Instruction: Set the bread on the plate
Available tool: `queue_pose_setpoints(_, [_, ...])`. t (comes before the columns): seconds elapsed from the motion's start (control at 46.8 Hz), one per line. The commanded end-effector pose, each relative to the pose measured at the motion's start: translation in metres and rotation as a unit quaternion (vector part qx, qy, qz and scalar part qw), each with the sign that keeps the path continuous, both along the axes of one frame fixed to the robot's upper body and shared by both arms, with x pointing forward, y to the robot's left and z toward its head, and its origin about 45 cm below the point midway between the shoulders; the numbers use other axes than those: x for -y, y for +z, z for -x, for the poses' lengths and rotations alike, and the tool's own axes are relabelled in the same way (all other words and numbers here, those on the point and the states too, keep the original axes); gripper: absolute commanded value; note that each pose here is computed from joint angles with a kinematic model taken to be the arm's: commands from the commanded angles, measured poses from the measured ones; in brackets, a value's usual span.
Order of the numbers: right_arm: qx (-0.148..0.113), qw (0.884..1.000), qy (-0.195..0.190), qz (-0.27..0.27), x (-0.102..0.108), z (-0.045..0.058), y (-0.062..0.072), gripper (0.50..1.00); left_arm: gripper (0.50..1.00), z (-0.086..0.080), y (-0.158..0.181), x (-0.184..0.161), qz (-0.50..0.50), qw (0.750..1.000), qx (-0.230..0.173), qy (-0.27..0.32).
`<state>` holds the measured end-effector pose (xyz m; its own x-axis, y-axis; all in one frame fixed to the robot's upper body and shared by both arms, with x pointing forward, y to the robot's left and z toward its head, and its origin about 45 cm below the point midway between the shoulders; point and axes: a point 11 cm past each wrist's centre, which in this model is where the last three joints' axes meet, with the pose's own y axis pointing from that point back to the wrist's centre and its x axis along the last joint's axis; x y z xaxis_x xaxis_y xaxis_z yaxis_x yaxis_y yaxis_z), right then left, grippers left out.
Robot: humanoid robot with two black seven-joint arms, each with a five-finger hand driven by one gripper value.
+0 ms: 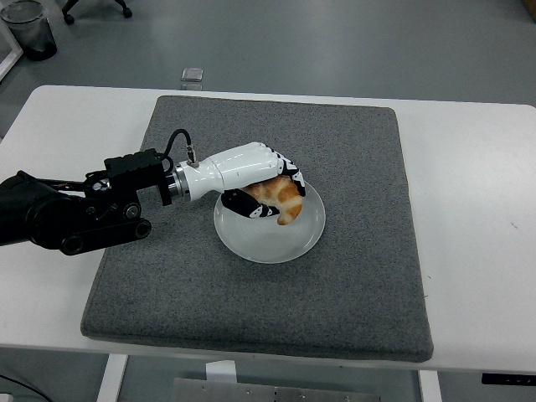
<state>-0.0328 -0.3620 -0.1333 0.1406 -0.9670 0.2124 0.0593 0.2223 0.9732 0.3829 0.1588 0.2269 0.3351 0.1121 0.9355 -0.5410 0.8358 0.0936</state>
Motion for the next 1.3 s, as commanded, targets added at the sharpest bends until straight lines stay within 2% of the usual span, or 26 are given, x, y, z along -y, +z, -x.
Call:
queue_pose_setpoints(0.0, [0.0,1.0,0.0,0.0,0.0,0.0,0.0,0.938,0.5,0.002,-0.007,-0.004,0.0,1.0,-0.004,0.007])
queue_pose_setpoints(0.235, [0.0,1.0,0.0,0.0,0.0,0.0,0.0,0.938,0.5,0.001,-0.024,-0.005,-0.005,1.0,-0.013,0.013])
queue_pose_setpoints(0.769, [0.0,1.0,0.0,0.0,0.0,0.0,0.0,0.938,0.5,-0.005,-0.034,-0.009,-0.014,0.999,-0.013,0.029])
queue_pose_setpoints(1.282, [0.0,1.0,0.0,0.0,0.0,0.0,0.0,0.938,0.5,-0.002,-0.047,-0.005,-0.01,0.999,-0.024,0.034])
